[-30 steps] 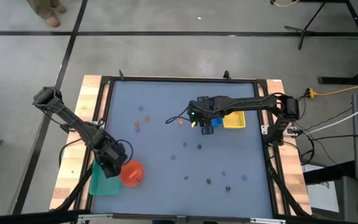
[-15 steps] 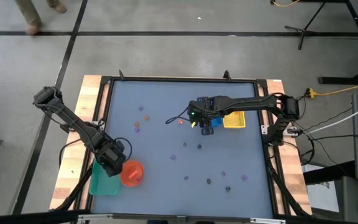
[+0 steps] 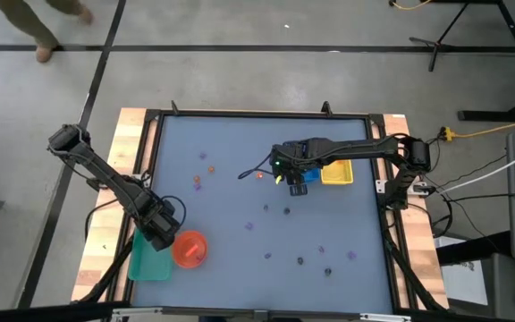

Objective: Sort Halloween decoration
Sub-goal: Put the brown skull toy into the green bin

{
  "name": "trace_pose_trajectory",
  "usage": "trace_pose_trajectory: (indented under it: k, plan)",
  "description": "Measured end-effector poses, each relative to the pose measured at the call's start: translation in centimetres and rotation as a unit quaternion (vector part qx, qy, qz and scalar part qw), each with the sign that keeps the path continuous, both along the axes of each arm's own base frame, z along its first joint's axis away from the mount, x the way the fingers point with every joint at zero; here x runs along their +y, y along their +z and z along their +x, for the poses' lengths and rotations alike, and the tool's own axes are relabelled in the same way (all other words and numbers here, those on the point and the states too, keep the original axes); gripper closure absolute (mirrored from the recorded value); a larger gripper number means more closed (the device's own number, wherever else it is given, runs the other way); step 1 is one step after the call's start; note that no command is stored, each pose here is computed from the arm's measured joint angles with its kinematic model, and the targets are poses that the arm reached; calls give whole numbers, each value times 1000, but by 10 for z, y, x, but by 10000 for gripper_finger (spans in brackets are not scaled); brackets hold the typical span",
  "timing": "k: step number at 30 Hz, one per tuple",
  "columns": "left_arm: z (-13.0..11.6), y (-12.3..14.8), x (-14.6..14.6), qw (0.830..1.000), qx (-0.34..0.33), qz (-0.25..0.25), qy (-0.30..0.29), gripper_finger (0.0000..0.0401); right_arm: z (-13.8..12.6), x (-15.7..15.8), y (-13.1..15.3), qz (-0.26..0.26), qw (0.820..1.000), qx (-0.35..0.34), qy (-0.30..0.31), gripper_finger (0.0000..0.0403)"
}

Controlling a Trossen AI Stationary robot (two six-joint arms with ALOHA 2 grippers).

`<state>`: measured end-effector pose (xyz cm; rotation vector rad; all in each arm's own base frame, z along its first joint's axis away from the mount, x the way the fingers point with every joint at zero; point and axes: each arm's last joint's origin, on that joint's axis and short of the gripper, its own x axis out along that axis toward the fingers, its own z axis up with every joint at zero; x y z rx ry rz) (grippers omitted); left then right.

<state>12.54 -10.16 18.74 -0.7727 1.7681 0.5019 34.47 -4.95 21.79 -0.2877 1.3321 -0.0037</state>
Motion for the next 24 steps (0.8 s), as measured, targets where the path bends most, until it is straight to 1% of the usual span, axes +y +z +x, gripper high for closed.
trace_pose_trajectory:
  k: [7, 10, 14, 17, 24]
  plan:
    - [0, 0, 0, 1000, -4, 0, -1, 314, 0, 0, 0, -1, 1000, 1, 4, 226]
    - [0, 0, 0, 1000, -3, 1, -1, 297, 0, 0, 0, -1, 1000, 1, 5, 226]
    - [0, 0, 0, 1000, -2, 2, 0, 261, 0, 0, 0, -1, 1000, 1, 5, 226]
    - [0, 0, 0, 1000, -2, 2, 1, 242, 0, 0, 0, -1, 1000, 1, 5, 226]
    - [3, 0, -2, 1000, -15, -7, 1, 234, 0, 0, 0, -1, 1000, 1, 5, 226]
